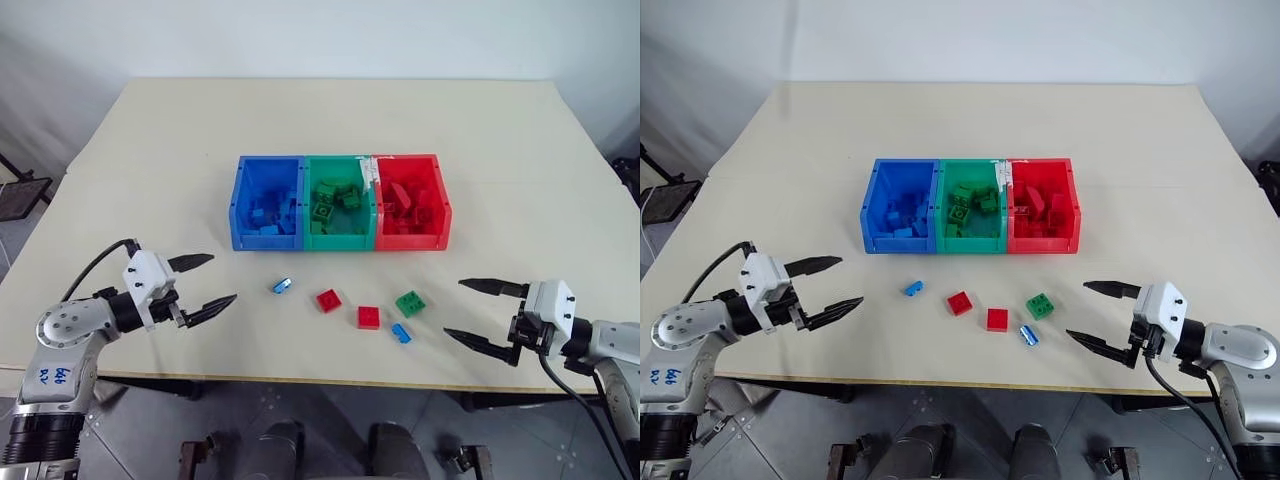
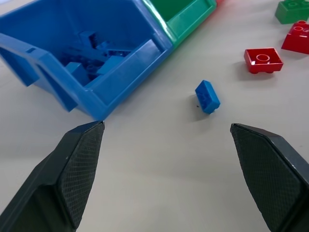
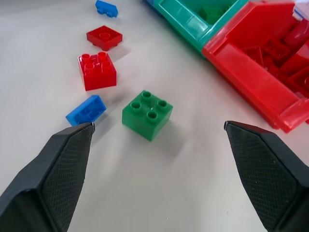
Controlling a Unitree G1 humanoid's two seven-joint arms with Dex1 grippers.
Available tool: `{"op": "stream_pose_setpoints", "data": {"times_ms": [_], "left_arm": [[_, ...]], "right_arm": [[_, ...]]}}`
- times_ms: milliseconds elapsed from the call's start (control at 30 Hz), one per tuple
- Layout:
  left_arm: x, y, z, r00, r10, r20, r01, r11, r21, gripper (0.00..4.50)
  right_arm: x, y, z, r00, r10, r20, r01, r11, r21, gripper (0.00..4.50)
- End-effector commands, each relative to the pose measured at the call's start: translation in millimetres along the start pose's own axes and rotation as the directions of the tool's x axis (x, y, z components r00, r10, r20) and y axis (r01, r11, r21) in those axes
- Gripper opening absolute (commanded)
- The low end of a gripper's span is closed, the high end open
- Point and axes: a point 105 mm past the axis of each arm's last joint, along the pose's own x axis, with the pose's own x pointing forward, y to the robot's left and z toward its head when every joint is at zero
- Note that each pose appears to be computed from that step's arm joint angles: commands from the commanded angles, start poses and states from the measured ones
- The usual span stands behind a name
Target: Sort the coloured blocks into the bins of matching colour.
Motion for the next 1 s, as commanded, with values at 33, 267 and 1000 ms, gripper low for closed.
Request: {"op": "stream_pose_setpoints", "data": {"times_ms": [33,267,1000], "left_arm": [[1.1,1.9,5.2,1.0,-0.007,0.01,0.006,1.0,0.026,4.42],[33.6,-30.1,26.2,0.973,-0.217,0.077,0.216,0.976,0.021,4.42],[33.4,-57.1,11.8,0.953,-0.302,0.033,0.303,0.953,0.002,4.42]], "right_arm": [[-0.2,-4.4,13.6,0.999,-0.021,0.038,0.023,0.998,-0.055,4.5],[-42.5,-23.6,-0.9,0.986,-0.157,-0.057,0.153,0.986,-0.068,4.5],[35.9,-22.1,-14.5,0.927,0.318,-0.196,-0.343,0.933,-0.107,4.5]]}}
